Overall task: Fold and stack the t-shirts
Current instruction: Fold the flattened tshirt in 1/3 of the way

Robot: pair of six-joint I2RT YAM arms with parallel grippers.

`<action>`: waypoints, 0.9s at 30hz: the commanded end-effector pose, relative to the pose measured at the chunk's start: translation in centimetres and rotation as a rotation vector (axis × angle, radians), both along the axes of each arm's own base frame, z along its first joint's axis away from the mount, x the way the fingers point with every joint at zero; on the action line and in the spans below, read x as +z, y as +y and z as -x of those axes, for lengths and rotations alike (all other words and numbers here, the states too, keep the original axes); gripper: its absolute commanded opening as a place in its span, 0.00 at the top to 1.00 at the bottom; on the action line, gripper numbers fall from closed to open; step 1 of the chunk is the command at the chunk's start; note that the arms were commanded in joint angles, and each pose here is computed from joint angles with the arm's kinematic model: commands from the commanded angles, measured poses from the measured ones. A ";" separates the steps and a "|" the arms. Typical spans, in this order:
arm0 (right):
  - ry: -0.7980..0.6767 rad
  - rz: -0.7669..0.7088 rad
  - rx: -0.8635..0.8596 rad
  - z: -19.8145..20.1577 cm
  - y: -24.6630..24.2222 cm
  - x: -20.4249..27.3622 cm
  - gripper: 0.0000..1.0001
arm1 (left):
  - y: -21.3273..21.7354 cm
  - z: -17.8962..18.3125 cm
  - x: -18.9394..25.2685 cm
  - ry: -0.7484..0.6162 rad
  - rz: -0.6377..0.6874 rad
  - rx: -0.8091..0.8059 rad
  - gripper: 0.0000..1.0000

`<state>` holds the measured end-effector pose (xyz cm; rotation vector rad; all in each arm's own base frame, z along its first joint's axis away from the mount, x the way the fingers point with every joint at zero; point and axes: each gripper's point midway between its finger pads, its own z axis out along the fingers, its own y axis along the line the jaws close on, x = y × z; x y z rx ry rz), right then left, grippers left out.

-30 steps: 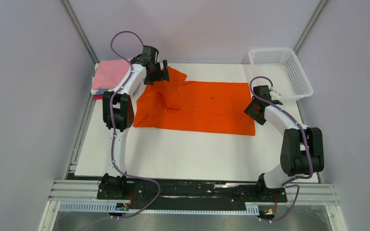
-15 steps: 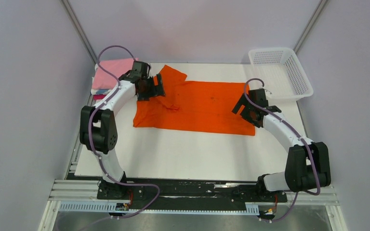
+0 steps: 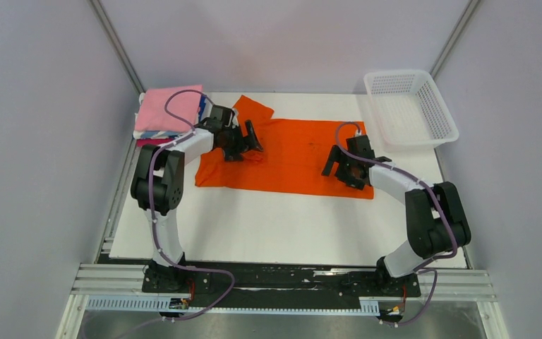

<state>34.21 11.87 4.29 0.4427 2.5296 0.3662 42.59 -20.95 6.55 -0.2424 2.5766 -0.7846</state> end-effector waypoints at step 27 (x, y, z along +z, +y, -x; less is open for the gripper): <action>-0.108 0.076 -0.008 -1.5 -1.6 2.5 0.00 | -3.1 -11.7 7.2 -0.309 -0.024 -0.063 0.00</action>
